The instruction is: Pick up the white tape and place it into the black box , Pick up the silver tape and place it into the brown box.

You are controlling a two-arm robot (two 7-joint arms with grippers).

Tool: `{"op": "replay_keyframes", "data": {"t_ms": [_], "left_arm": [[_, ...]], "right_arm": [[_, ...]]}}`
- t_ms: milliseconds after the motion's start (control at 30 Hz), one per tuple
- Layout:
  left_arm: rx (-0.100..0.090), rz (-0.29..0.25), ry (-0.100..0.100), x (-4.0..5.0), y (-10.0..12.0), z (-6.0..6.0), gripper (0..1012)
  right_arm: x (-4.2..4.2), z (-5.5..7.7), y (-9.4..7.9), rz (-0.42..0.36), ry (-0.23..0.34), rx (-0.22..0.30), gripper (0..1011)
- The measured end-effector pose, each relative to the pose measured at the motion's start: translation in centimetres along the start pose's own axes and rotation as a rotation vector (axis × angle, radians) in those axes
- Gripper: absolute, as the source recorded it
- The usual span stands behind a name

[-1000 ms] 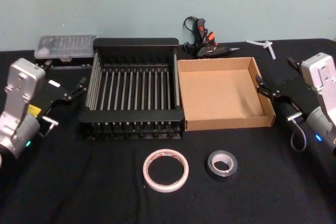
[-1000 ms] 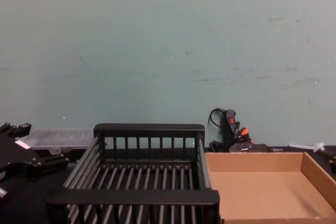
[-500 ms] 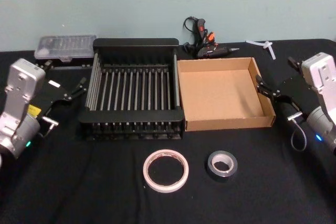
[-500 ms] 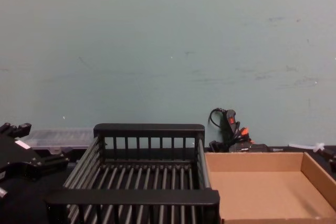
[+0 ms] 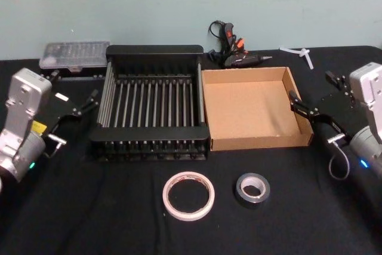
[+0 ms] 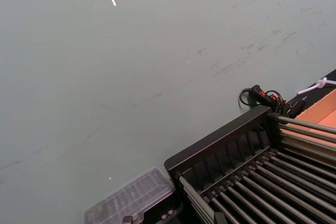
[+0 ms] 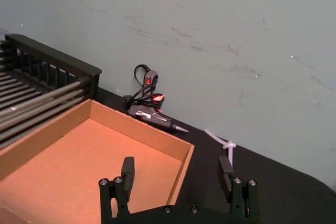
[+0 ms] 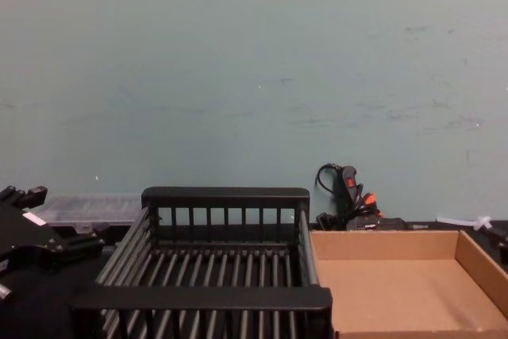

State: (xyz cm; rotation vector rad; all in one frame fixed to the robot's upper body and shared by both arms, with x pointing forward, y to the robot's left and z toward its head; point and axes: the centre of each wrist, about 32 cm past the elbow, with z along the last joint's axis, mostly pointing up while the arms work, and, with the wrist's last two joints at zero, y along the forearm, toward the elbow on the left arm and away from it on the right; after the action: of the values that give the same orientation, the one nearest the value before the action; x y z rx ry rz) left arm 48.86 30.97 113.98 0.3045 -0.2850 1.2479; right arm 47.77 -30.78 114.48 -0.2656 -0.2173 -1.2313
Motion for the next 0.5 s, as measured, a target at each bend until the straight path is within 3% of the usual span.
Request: {"op": "replay_keyframes", "data": {"t_ms": [500], "left_arm": [[0.000,0.000,0.000,0.00,0.0,0.0,1001]], "right_arm": [[-1.01,2.2,-2.1,0.044,0.100,-0.027,1002]]}}
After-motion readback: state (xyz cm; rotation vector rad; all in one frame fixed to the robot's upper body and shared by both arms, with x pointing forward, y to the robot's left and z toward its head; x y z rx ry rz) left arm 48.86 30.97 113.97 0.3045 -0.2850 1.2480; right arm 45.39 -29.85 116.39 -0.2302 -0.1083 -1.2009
